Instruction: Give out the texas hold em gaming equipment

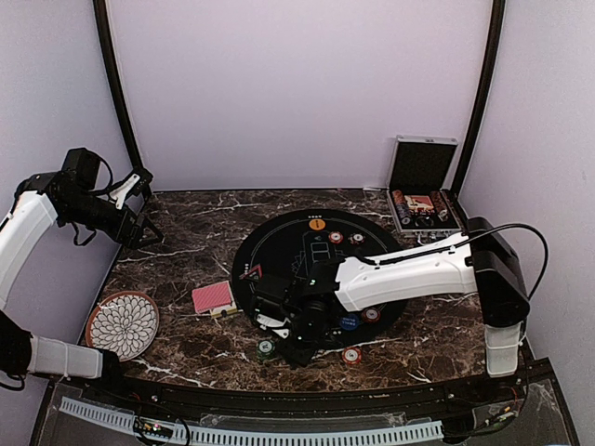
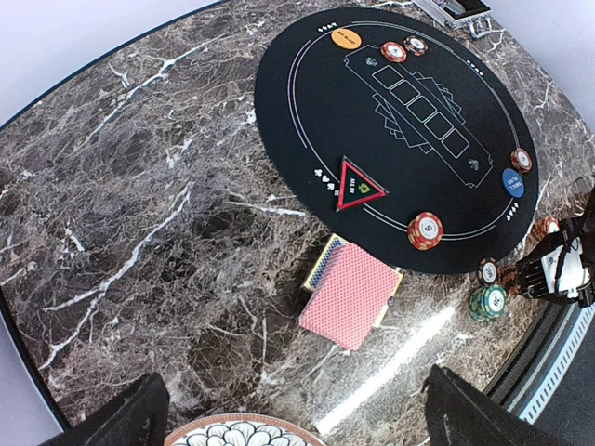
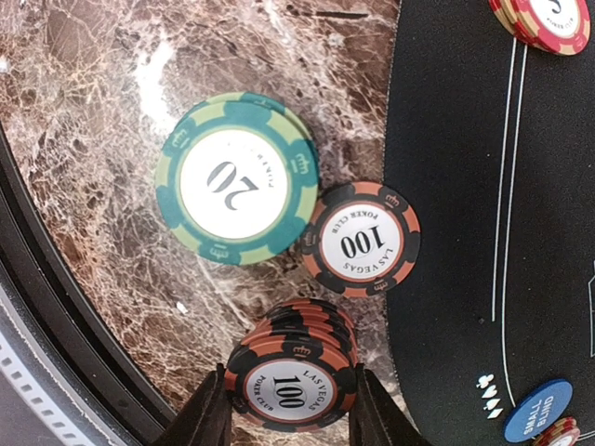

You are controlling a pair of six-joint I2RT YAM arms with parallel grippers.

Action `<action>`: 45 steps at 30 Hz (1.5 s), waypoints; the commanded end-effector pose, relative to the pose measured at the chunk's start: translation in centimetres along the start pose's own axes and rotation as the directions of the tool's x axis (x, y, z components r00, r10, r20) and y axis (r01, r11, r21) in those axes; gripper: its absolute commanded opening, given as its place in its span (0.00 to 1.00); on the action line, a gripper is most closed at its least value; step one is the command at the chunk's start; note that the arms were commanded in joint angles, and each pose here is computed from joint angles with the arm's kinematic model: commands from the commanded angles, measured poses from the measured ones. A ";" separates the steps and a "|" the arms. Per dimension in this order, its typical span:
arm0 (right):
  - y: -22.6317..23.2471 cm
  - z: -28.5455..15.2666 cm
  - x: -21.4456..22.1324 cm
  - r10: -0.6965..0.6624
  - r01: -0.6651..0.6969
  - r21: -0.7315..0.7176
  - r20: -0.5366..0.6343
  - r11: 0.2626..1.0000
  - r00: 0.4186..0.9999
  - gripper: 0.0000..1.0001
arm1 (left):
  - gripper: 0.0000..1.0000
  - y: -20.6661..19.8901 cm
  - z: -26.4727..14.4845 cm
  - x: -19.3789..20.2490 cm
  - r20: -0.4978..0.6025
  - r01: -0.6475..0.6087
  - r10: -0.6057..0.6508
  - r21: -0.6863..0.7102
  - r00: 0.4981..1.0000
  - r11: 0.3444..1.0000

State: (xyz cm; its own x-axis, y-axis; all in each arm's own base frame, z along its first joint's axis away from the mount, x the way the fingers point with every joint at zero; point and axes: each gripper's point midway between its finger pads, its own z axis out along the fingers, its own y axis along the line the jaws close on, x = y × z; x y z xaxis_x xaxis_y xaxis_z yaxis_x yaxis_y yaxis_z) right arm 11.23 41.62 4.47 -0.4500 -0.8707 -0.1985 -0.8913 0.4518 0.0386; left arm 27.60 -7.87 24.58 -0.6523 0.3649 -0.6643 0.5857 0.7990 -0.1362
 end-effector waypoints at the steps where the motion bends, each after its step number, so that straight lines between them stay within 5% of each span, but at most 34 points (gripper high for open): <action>1: 0.1 -1.8 -1.1 -0.003 0.003 0.016 0.042 1.000 0.999 0.19 | 0.99 -0.6 -1.0 -0.1 0.016 -0.012 0.012 -0.002 1.000 1.000; 13: -7.2 -5.5 -7.2 0.153 -0.170 0.080 0.182 0.982 0.971 0.17 | 0.99 -0.7 -1.0 -0.1 0.019 -0.012 0.012 0.000 1.000 1.000; 25: -13.1 -1.2 -10.4 0.264 -0.284 0.077 0.202 0.956 0.943 0.16 | 0.99 -0.7 -1.2 0.0 0.019 -0.019 0.019 -0.007 1.000 1.000; 45: -15.2 2.9 -11.9 0.309 -0.321 0.039 0.183 0.946 0.933 0.18 | 0.99 -0.5 -0.8 -0.1 0.020 -0.018 0.018 -0.003 1.000 1.000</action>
State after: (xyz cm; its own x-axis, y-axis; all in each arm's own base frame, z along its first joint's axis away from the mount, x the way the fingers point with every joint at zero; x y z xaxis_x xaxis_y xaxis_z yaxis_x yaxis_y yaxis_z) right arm 29.46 44.43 3.52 -0.6801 -0.6564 -0.3264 -0.7021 0.7113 0.0324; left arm 27.42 -7.88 24.93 -0.6431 0.3651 -0.6731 0.5875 0.7991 -0.1279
